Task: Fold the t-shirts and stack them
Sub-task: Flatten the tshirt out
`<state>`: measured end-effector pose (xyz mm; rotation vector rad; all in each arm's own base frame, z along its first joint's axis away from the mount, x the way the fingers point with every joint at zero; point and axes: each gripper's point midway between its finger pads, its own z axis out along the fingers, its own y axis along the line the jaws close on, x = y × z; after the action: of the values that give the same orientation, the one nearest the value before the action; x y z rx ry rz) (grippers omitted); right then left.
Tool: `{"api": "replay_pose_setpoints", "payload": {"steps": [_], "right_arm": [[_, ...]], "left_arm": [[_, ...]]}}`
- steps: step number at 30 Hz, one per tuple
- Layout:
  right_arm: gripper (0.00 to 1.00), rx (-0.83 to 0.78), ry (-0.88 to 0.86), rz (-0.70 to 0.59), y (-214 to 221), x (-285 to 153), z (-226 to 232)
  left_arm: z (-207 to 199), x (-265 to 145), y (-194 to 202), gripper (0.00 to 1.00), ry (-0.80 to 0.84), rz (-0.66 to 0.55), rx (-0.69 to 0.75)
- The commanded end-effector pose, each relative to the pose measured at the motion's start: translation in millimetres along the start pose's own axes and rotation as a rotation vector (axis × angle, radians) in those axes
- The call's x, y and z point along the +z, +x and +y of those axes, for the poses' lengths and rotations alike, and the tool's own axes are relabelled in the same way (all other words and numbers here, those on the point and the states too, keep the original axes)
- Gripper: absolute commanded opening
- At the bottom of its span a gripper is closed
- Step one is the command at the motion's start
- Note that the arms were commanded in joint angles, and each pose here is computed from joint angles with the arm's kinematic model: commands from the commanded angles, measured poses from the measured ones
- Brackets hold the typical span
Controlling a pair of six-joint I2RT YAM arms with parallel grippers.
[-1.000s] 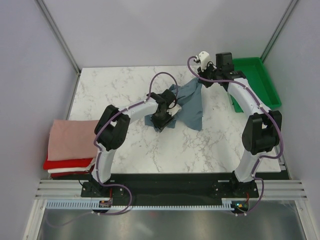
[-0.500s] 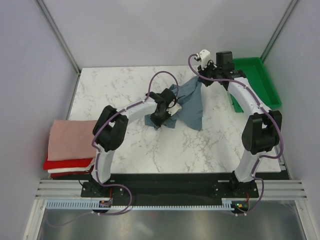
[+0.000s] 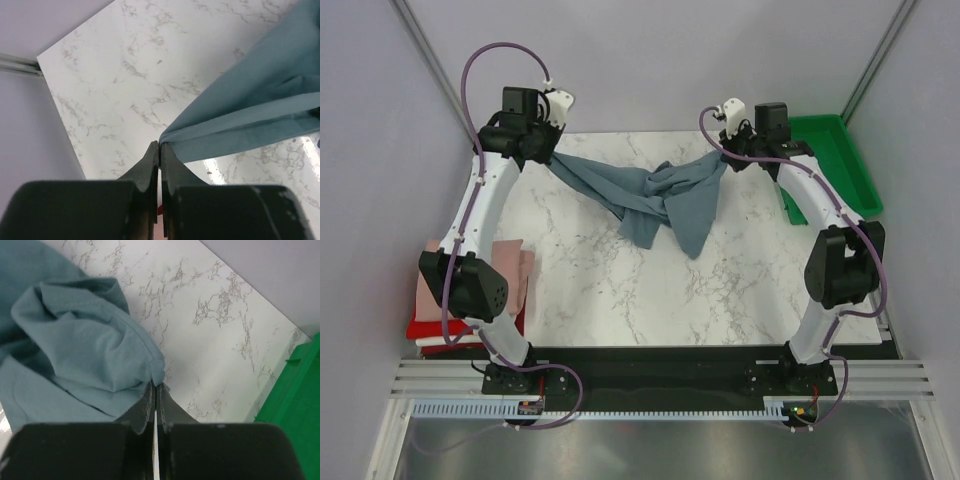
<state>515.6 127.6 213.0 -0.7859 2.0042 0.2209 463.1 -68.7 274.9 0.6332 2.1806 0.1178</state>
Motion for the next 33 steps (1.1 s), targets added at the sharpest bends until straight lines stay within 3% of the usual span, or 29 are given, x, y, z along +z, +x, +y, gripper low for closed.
{"api": "replay_pose_setpoints", "payload": {"steps": [1, 10, 12, 14, 18, 21, 27, 33], "right_arm": [[0.00, -0.077, -0.023, 0.002, 9, -33, 16], [0.00, -0.156, -0.184, 0.474, 169, -80, 66], [0.14, -0.146, -0.203, 0.500, 177, -81, 66], [0.25, -0.124, -0.203, 0.459, 160, -71, 60], [0.32, -0.050, -0.215, 0.285, 86, -38, 42], [0.34, 0.009, -0.255, 0.218, 57, -8, 35], [0.47, 0.028, -0.414, 0.169, 41, 19, 58], [0.48, 0.003, -0.536, 0.229, 54, 27, 100]], "left_arm": [[-1, -14, 4, 0.02, 0.011, 0.002, 0.097], [-49, -15, 71, 0.02, 0.178, 0.091, 0.108], [-56, -13, 80, 0.02, 0.208, 0.104, 0.103], [-67, -5, 90, 0.02, 0.250, 0.131, 0.083], [-76, 5, 88, 0.02, 0.301, 0.133, 0.047], [-79, 11, 84, 0.02, 0.316, 0.134, 0.036], [-79, 20, 87, 0.02, 0.316, 0.156, 0.014], [-78, 24, 82, 0.02, 0.310, 0.152, -0.007]]}}
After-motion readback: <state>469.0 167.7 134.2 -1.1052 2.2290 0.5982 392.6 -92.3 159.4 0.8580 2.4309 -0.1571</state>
